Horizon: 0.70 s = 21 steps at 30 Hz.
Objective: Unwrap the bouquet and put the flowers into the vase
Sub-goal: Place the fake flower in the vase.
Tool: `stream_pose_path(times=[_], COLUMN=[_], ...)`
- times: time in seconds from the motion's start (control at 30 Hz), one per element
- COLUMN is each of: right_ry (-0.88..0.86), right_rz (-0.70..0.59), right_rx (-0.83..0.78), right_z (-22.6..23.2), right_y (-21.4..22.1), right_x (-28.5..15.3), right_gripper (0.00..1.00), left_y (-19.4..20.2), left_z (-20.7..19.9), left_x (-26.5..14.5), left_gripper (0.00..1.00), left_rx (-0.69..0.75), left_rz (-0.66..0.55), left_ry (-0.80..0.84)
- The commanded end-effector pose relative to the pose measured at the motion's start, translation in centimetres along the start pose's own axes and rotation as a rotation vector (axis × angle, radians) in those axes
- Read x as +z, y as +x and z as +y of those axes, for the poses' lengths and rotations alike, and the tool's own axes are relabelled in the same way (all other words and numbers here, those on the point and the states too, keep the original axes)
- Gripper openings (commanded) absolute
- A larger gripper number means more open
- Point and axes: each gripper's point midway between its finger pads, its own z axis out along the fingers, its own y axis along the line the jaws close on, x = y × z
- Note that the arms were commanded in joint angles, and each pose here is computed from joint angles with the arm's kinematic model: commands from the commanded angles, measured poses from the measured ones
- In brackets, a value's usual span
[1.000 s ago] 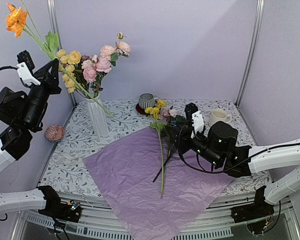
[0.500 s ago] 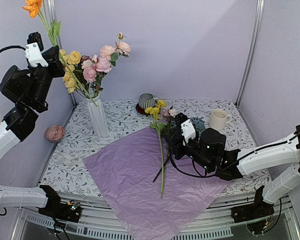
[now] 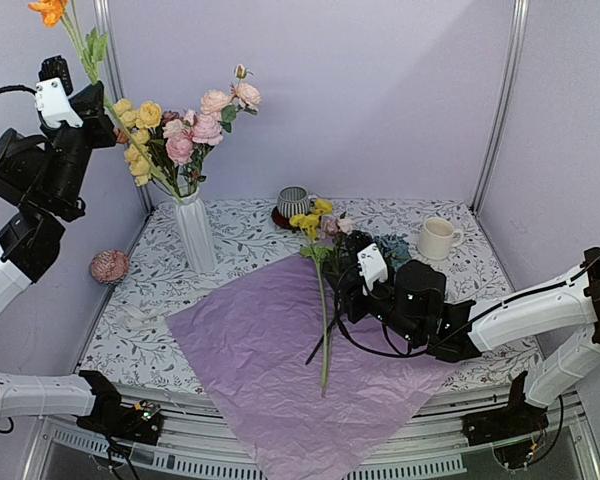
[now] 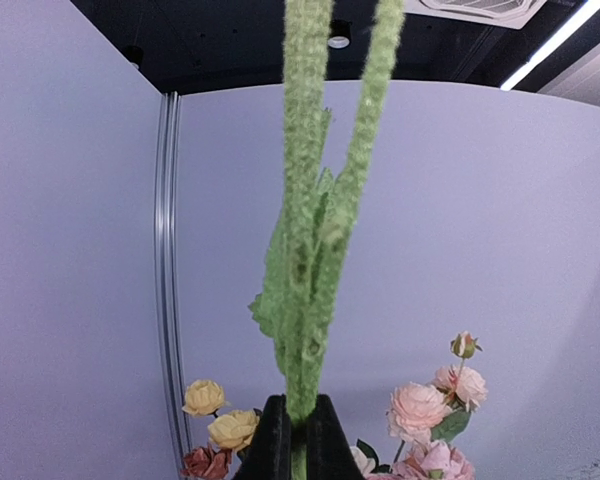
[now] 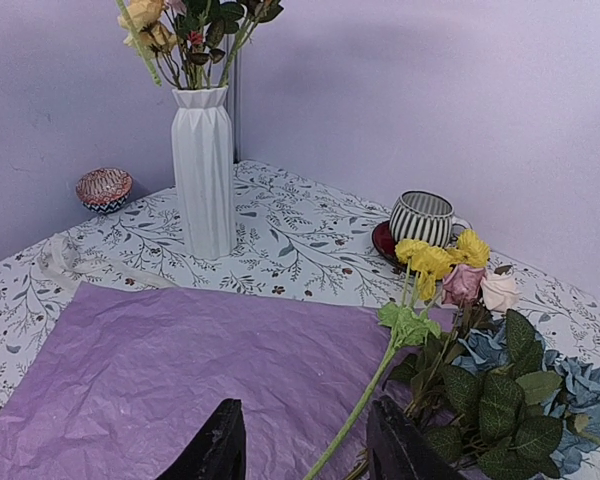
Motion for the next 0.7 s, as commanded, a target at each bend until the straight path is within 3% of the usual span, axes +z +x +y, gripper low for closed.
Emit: stream_pose_path(times=[0.0,0.4,0.67], right_ry=[-0.011,-0.004,-0.006], right_rz=[-0.014,-0.002,0.006], right_rx=[0.009,-0.006,-0.012], right_z=[0.1,0.1,0.2], right_y=[-0.2,0.3,0.6], right_x=[0.2,0.5,0.5], right_gripper=[0.43,0.43,0.43], left_y=[-1.2,-0.9,2.4], left_z=[0.5,-0.5,-0.9], left_x=[0.3,2.0,3.6], left_gripper=[0.0,0.0,0.0], left_rx=[0.013,0.073,0.102], left_rz=[-0.045,-0.087,-0.043], left_ry=[-0.02,-0.038,-0.049])
